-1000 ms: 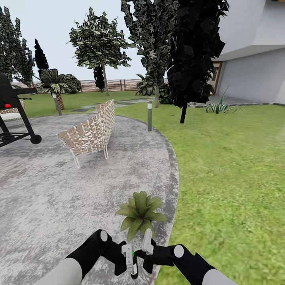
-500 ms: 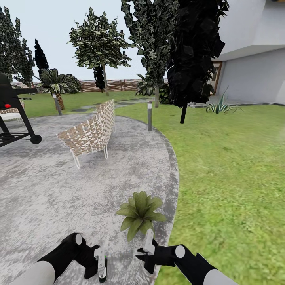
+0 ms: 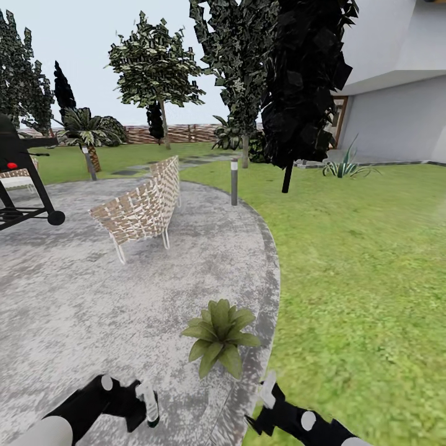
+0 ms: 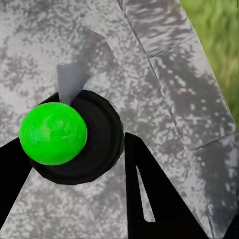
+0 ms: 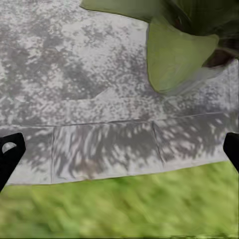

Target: Pick up the pesticide atomizer in the garden and spray insectifuge to fully cover both potted plants in the garden.

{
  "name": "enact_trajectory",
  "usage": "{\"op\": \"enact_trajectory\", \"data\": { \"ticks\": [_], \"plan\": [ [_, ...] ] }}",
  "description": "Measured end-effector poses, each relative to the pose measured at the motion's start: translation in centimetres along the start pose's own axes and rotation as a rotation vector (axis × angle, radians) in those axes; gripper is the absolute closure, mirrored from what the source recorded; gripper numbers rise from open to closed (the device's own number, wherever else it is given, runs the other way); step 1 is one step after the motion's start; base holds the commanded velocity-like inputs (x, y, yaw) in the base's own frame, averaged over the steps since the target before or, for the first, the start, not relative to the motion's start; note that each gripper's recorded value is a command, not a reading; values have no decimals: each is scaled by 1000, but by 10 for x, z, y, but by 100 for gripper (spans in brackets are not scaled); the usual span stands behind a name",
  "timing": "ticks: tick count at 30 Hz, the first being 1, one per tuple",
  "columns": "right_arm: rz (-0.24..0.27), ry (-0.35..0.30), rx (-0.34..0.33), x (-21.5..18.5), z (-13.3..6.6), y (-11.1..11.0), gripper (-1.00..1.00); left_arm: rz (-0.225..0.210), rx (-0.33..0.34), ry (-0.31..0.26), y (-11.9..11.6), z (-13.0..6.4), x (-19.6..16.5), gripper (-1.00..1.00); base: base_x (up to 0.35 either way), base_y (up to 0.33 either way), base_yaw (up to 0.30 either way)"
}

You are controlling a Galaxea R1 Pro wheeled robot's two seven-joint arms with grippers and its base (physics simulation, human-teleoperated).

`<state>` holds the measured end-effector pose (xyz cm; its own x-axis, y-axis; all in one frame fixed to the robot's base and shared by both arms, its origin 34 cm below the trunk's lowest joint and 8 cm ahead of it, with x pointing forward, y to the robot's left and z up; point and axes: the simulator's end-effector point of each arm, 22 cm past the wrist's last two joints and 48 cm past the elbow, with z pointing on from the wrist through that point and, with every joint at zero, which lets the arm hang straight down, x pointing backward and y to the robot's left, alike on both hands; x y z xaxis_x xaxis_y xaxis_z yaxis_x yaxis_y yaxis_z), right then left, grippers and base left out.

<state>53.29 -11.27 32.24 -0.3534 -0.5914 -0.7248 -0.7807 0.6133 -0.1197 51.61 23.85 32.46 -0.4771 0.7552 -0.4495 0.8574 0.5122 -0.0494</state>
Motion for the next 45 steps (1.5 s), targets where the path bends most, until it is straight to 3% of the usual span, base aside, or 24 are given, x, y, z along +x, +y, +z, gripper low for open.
{"op": "enact_trajectory", "data": {
  "ticks": [2, 3, 5, 6, 8, 9, 14, 17, 25, 29, 31, 36, 39, 42, 45],
  "plan": [
    [55, -47, 76, 1, -6, -18, -100, -53, -11, -34, 2, 1, -5, 100, 0, 0, 0],
    [125, -64, 151, 18, -20, -40, -100, -95, -18, -62, 3, 1, -11, 100, 0, 0, 0],
    [163, -51, 199, 37, -33, -58, -100, -138, -44, -80, 10, 0, -13, 100, 0, 0, 0],
    [181, -43, 226, 49, -42, -68, -100, -186, -59, -75, 13, 1, -9, 100, 0, 0, 0],
    [236, -44, 300, 68, -61, -96, -100, -283, -62, -25, 12, 1, 6, 100, 0, 0, 0],
    [266, -48, 332, 75, -69, -105, -100, -310, -61, -4, 11, 1, 11, 100, 0, 0, 0],
    [573, -88, 553, 115, -107, -143, -100, -434, -49, 120, 7, -3, 32, 100, 0, 0, 0],
    [618, -87, 583, 124, -112, -144, -100, -483, -49, 173, 8, -8, 41, 100, 0, 0, 0],
    [645, -47, 598, 148, -119, -127, -100, -602, -63, 263, 32, -32, 25, 100, 0, 0, 0],
    [652, -7, 695, 162, -130, -135, -100, -590, -74, 257, 51, -44, 8, 100, 0, 0, 0],
    [656, 1, 720, 164, -132, -137, -100, -579, -38, 233, 53, -49, -10, 100, 0, 0, 0],
    [658, 7, 732, 166, -133, -138, -100, -534, 23, 274, 55, -67, -26, 100, 0, 0, 0],
    [658, 7, 731, 166, -132, -137, -100, -511, 117, 289, 44, -78, -33, 100, 0, 0, 0],
    [657, 6, 729, 165, -132, -137, -100, -460, 108, 355, 48, -88, -25, 100, 0, 0, 0],
    [657, 5, 727, 164, -131, -136, -100, -445, 104, 371, 48, -88, -25, 100, 31, 0, 0]
  ]
}}
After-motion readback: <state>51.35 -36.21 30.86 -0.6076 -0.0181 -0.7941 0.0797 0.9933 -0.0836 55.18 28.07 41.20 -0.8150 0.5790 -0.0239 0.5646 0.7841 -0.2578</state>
